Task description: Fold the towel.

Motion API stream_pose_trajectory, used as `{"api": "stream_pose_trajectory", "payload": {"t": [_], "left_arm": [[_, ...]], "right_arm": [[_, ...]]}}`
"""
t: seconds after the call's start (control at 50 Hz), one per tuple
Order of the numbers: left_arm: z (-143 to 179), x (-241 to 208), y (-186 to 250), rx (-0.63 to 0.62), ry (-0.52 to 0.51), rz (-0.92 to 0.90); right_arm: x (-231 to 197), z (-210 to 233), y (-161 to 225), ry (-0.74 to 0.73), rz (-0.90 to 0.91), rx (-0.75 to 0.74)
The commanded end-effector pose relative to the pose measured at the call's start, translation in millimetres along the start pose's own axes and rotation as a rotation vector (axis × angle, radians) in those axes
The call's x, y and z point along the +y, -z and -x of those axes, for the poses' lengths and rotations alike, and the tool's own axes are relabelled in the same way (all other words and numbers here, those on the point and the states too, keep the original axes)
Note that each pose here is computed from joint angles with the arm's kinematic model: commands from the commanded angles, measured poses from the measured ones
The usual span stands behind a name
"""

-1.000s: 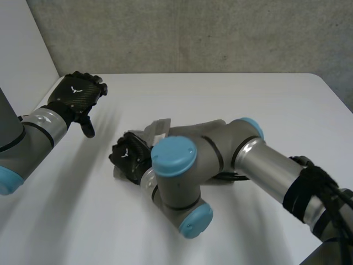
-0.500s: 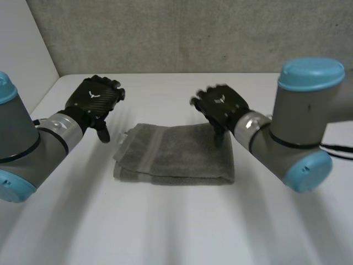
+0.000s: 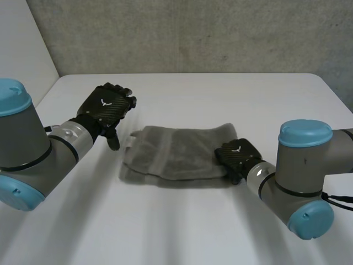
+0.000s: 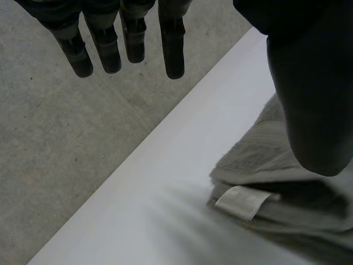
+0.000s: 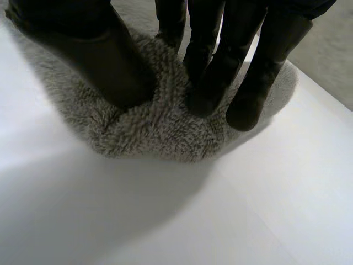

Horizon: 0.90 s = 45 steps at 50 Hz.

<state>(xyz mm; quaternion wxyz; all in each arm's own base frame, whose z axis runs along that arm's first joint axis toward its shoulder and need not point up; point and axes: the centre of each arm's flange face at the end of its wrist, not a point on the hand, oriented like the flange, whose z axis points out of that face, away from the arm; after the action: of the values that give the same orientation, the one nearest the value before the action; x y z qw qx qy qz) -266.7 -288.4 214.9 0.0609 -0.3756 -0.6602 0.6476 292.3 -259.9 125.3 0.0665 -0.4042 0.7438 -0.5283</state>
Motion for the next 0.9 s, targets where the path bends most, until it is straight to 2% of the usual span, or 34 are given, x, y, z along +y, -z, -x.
{"api": "stream_pose_trajectory", "payload": {"t": [0.02,0.08,0.12,0.24,0.28,0.3,0.32,0.34,0.38,0.42,0.5,0.54,0.64,0.78,0.82,0.9], "left_arm": [[-0.4,-0.5,0.5,0.001,0.0,-0.001],[-0.3,-0.9,0.8,0.001,0.0,-0.001],[1.2,-2.4,0.7,-0.003,-0.002,-0.006],[2.6,-5.2,0.6,-0.008,-0.005,-0.015],[3.6,-5.9,0.9,-0.012,-0.005,-0.016],[3.7,-5.9,0.9,-0.012,-0.005,-0.016],[3.9,-6.2,1.2,-0.013,-0.005,-0.016],[3.9,-6.2,1.3,-0.013,-0.005,-0.016],[4.9,-8.3,3.3,-0.017,-0.007,-0.02],[4.5,-9.2,4.0,-0.017,-0.006,-0.022],[4.0,-7.6,5.3,-0.015,-0.004,-0.016],[4.2,-7.0,5.7,-0.016,-0.003,-0.014],[3.2,-5.5,6.4,-0.014,-0.002,-0.009],[2.7,-5.8,6.0,-0.011,-0.002,-0.012],[2.1,-6.0,6.1,-0.01,-0.002,-0.012],[1.9,-7.6,5.7,-0.013,-0.006,-0.022]], "right_arm": [[-8.5,-44.7,7.8,-0.001,0.008,0.183],[-28.0,-59.0,20.5,0.054,-0.045,0.23],[-42.2,-63.2,27.4,0.163,-0.064,0.257],[-60.7,-61.3,26.0,0.331,-0.106,0.271],[-73.5,-27.8,22.8,0.415,-0.158,0.199],[-73.5,-27.6,22.7,0.416,-0.159,0.198],[-78.0,-4.6,20.2,0.447,-0.189,0.149],[-78.0,-4.3,20.2,0.448,-0.189,0.148],[-84.8,28.9,17.6,0.501,-0.232,0.083],[-85.8,41.9,17.2,0.526,-0.248,0.059],[-78.7,63.9,14.1,0.589,-0.254,0.009],[-67.3,90.6,12.4,0.684,-0.258,-0.06],[-50.7,113.5,13.0,0.828,-0.247,-0.111],[-53.6,118.6,17.1,0.859,-0.303,-0.125],[-63.9,119.4,24.2,0.858,-0.396,-0.13],[-64.8,122.5,31.5,0.864,-0.469,-0.154]]}}
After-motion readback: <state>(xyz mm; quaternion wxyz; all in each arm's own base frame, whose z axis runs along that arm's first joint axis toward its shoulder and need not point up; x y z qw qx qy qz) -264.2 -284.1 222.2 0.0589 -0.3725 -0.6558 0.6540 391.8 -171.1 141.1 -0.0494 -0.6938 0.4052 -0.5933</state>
